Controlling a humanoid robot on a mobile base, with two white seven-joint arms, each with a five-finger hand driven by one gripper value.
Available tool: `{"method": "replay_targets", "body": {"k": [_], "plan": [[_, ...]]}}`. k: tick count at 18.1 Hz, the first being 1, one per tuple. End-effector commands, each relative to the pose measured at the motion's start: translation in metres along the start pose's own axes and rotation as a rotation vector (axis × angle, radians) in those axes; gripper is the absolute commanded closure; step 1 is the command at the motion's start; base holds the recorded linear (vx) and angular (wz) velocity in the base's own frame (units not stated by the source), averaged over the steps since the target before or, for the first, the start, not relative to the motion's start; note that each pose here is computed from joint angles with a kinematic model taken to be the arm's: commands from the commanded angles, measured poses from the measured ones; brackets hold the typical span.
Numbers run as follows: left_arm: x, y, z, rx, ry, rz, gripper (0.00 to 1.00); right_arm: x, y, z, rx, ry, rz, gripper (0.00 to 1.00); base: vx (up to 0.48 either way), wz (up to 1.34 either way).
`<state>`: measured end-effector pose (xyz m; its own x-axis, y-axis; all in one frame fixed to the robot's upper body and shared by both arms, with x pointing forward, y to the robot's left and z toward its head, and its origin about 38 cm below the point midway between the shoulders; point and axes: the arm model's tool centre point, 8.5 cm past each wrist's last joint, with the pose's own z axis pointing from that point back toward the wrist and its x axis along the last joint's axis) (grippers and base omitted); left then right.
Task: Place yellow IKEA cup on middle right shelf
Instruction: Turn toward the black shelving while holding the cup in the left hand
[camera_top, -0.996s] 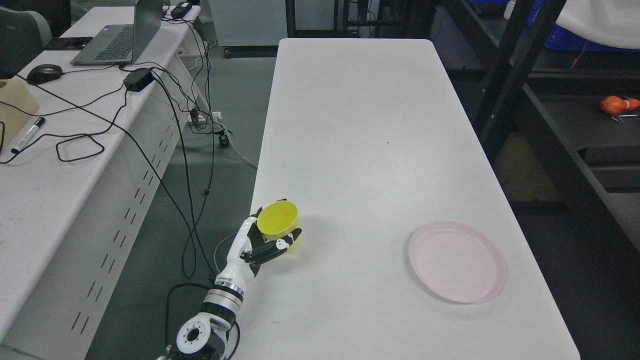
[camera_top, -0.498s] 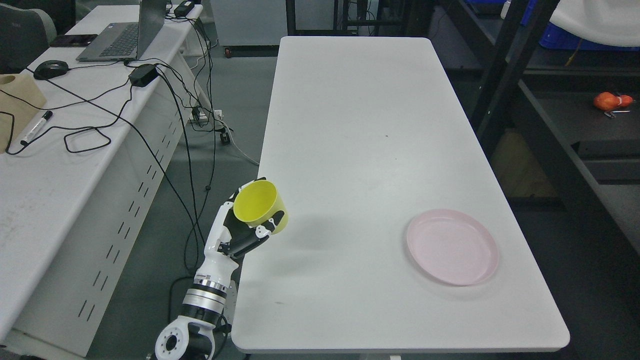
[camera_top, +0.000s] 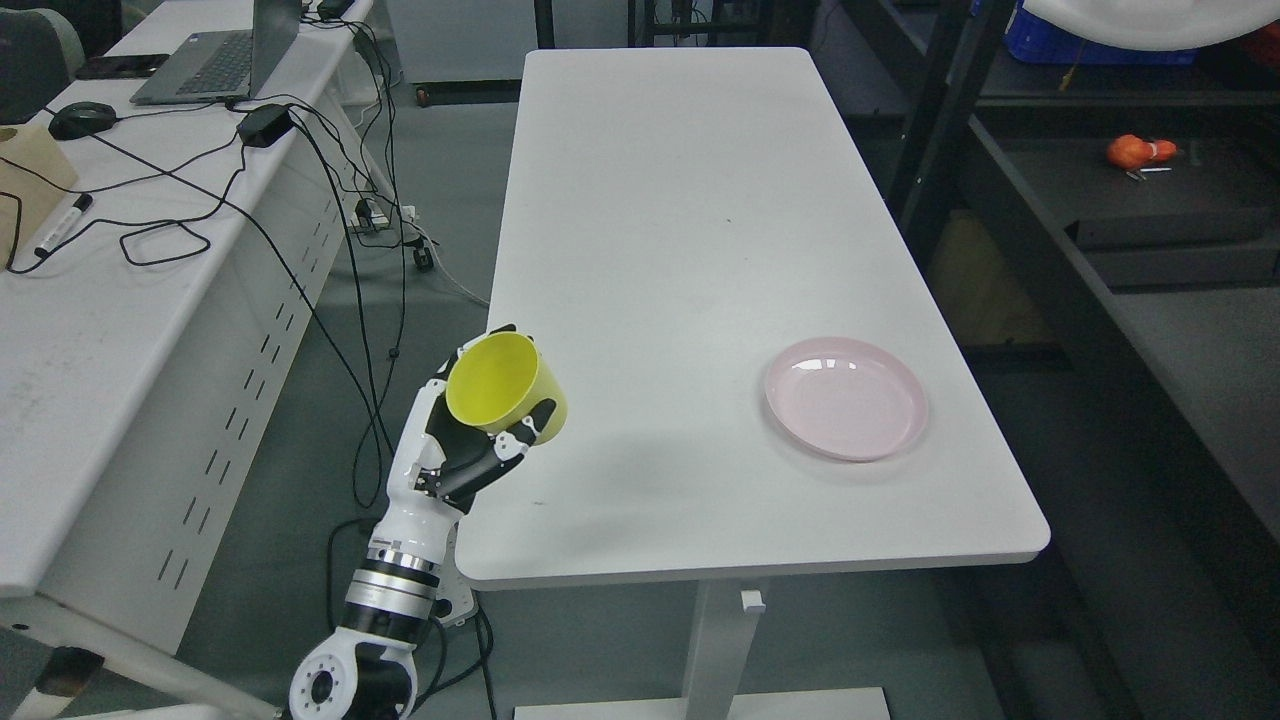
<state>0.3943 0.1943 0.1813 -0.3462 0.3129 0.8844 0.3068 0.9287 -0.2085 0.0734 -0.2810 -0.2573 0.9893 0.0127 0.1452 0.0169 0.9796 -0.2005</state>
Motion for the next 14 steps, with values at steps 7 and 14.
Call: {"method": "replay_targets", "body": {"k": [7,14], "plan": [[0.011,-0.018,0.000,-0.063,-0.025,-0.003,0.99,-0.009,-0.010,-0.001,-0.013,0.015,-0.003,0.01,-0.251,-0.35],[0.007,-0.024,0.001,-0.077,-0.040,0.006,0.99,-0.009,-0.010,-0.001,-0.013,0.015,-0.003,0.01,-0.234,-0.74]]}}
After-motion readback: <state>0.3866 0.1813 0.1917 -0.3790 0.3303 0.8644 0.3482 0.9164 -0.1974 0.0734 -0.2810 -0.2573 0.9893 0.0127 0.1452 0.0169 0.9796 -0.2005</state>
